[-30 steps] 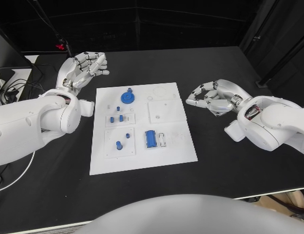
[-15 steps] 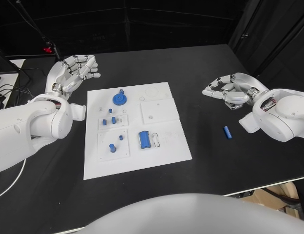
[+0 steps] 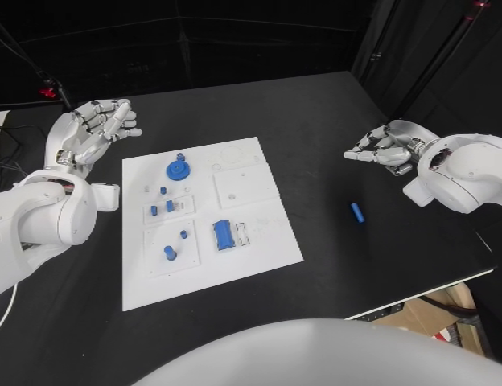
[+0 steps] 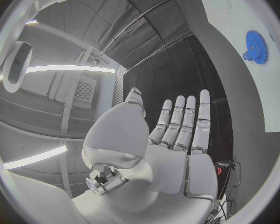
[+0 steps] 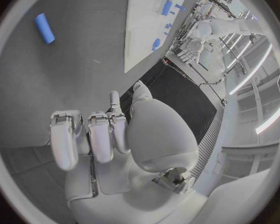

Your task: Assemble the parts on the task board

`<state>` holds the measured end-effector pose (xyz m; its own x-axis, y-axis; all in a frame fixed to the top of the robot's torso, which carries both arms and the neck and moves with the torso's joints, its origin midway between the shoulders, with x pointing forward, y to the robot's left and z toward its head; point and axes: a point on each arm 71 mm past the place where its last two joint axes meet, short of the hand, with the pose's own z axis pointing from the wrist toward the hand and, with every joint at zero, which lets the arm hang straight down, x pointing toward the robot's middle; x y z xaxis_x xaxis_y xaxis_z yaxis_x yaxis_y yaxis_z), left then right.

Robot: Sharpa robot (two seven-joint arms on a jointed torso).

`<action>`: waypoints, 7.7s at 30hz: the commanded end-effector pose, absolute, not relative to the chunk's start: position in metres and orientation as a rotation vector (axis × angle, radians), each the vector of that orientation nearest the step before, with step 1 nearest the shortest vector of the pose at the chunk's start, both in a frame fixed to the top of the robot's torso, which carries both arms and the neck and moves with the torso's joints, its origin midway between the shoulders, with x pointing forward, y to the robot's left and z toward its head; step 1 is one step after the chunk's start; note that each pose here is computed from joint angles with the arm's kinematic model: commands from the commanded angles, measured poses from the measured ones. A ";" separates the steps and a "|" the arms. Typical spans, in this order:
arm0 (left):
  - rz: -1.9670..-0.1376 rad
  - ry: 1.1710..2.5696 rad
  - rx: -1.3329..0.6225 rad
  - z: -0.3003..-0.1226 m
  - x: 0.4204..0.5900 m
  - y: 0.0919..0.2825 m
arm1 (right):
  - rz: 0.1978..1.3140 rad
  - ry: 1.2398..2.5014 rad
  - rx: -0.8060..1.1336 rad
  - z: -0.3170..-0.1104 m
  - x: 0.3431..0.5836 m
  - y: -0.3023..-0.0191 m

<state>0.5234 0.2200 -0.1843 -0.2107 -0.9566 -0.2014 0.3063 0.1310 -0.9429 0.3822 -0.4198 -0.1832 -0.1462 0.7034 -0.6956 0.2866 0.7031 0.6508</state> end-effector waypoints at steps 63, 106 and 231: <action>-1.384 1.223 -0.741 -0.183 0.523 0.223 | -0.157 2.285 0.441 -0.227 0.374 -0.409; -1.382 1.223 -0.743 -0.183 0.522 0.225 | -0.153 2.340 0.421 -0.252 0.382 -0.390; -1.386 1.233 -0.746 -0.185 0.524 0.223 | 0.848 2.193 0.786 -0.242 0.397 -0.229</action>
<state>0.5238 0.2239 -0.1860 -0.2094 -0.9569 -0.2011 0.2986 0.1333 -0.9450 0.3979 -0.2300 -0.2394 -0.5857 0.7218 -0.3687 0.2583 0.5974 0.7592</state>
